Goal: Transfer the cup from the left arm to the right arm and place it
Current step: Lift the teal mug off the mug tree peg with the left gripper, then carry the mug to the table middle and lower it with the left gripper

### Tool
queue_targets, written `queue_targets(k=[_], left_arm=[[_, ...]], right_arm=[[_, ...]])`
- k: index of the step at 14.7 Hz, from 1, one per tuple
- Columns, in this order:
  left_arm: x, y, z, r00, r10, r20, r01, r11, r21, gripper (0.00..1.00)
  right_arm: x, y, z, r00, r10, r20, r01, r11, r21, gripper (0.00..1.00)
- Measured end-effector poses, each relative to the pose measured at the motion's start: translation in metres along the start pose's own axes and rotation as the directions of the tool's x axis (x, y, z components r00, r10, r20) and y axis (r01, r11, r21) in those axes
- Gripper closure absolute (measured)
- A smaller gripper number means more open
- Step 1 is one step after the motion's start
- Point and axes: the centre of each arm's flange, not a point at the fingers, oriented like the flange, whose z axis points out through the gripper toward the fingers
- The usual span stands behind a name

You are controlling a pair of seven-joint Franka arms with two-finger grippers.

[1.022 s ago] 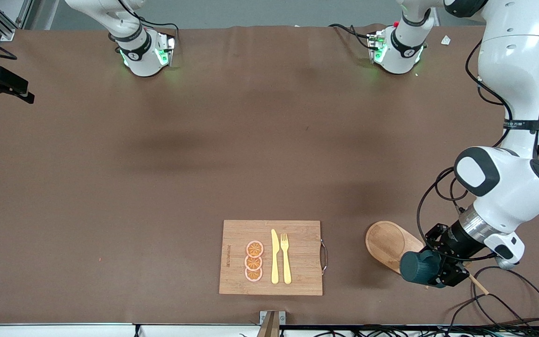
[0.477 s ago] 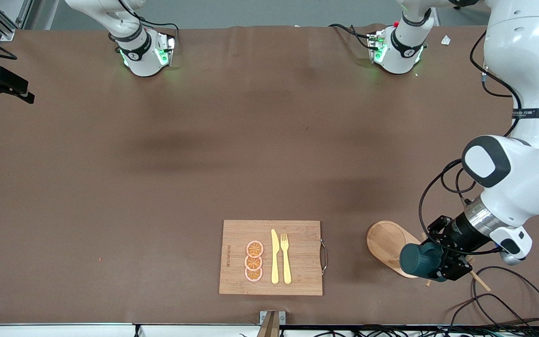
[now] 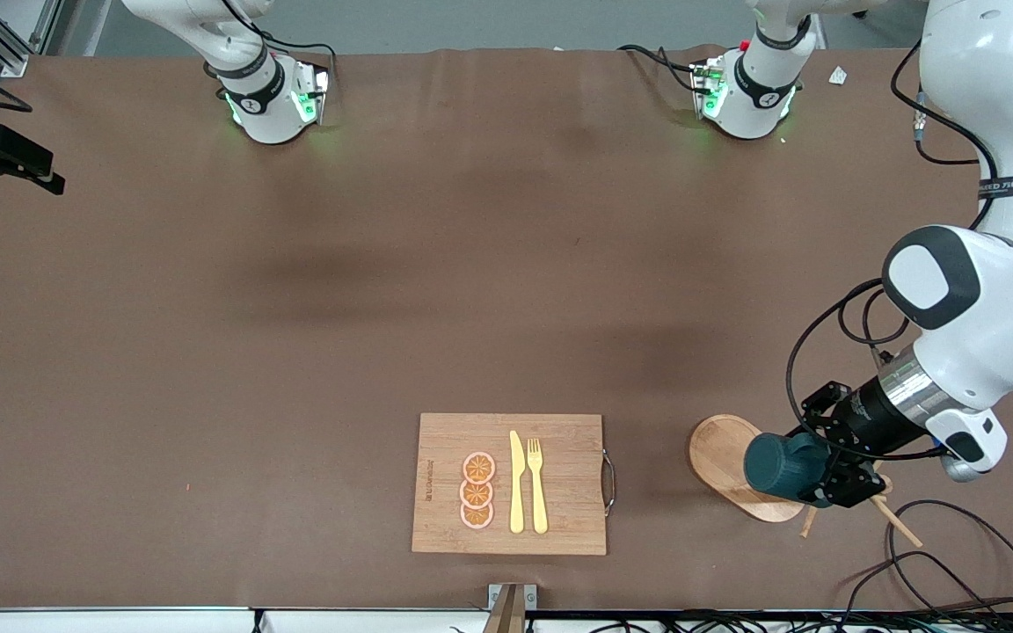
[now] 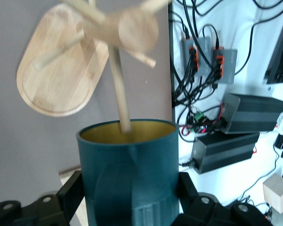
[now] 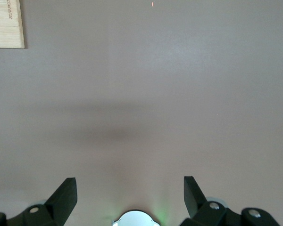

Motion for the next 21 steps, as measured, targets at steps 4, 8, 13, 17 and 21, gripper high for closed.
queue_targets(k=[4,8,13,17,21], left_arm=[[-0.053,0.0,0.003,0.997,0.07,0.024,-0.07,0.998,0.007,0.15],[-0.143,-0.014,0.027,0.957,0.287,-0.042,-0.284,0.956,0.067,0.15],[-0.267,-0.06,0.061,0.822,0.558,-0.116,-0.535,0.826,0.179,0.15],[-0.343,-0.112,0.094,0.658,0.73,-0.185,-0.681,0.682,0.267,0.15],[-0.388,-0.163,0.143,0.478,0.836,-0.269,-0.766,0.547,0.338,0.15]], right_arm=[[0.0,0.0,0.0,1.0,0.0,0.0,0.0,1.0,0.0,0.0],[0.0,0.0,0.0,1.0,0.0,0.0,0.0,1.0,0.0,0.0],[0.0,0.0,0.0,1.0,-0.001,0.0,0.001,1.0,0.0,0.0],[0.0,0.0,0.0,1.0,-0.001,0.0,0.001,1.0,0.0,0.0],[0.0,0.0,0.0,1.0,-0.001,0.0,0.001,1.0,0.0,0.0]])
